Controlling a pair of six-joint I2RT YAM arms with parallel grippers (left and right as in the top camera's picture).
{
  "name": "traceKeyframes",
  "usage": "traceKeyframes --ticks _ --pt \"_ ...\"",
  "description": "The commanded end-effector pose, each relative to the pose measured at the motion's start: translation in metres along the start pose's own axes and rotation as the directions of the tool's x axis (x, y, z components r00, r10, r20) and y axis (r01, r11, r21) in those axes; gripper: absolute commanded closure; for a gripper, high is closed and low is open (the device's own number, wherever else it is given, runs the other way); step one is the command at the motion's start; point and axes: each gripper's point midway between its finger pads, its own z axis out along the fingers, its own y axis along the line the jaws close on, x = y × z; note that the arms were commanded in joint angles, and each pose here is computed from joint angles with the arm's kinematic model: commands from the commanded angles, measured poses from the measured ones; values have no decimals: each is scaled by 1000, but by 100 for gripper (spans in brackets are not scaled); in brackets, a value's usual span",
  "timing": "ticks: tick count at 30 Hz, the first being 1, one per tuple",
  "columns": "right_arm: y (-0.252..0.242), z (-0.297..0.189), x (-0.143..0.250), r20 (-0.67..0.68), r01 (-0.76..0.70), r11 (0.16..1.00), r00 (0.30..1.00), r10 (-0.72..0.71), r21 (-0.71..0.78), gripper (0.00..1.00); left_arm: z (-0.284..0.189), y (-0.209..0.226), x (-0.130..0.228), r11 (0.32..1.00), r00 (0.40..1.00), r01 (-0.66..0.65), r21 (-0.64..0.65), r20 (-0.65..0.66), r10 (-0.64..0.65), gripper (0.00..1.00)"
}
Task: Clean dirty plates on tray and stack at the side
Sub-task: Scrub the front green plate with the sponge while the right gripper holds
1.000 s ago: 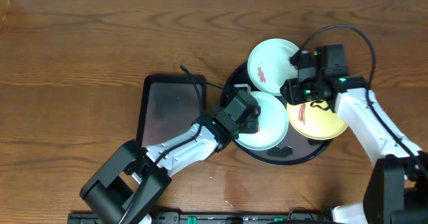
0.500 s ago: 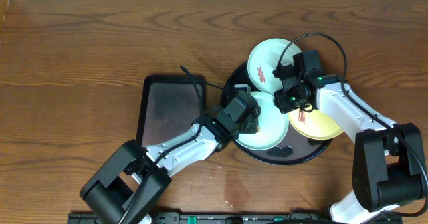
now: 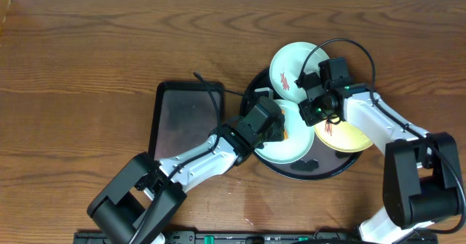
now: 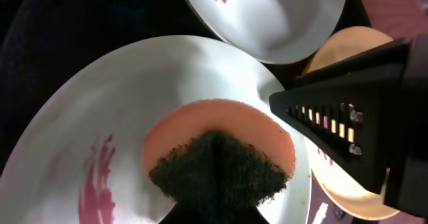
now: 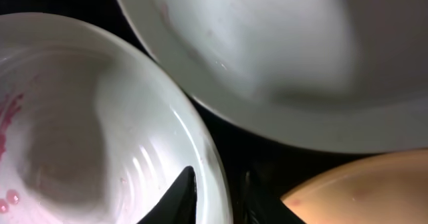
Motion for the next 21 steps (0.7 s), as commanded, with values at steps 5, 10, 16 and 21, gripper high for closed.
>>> traceKeyframes --ticks 5,10,16,21 --pt "-2 13 11 -43 7 1000 999 -7 1 87 -1 0 -5 999 999 37 -10 26 -37 92" --pt "-2 13 11 -43 7 1000 999 -7 1 90 0 -3 -7 997 996 82 3 34 -82 92" --pt "-2 13 11 -41 7 1000 999 -6 1 92 4 -1 -7 991 991 131 0 39 -131 88" --pt "-2 13 11 -42 6 1000 999 -6 1 91 10 3 -3 986 986 164 -9 33 -163 47"
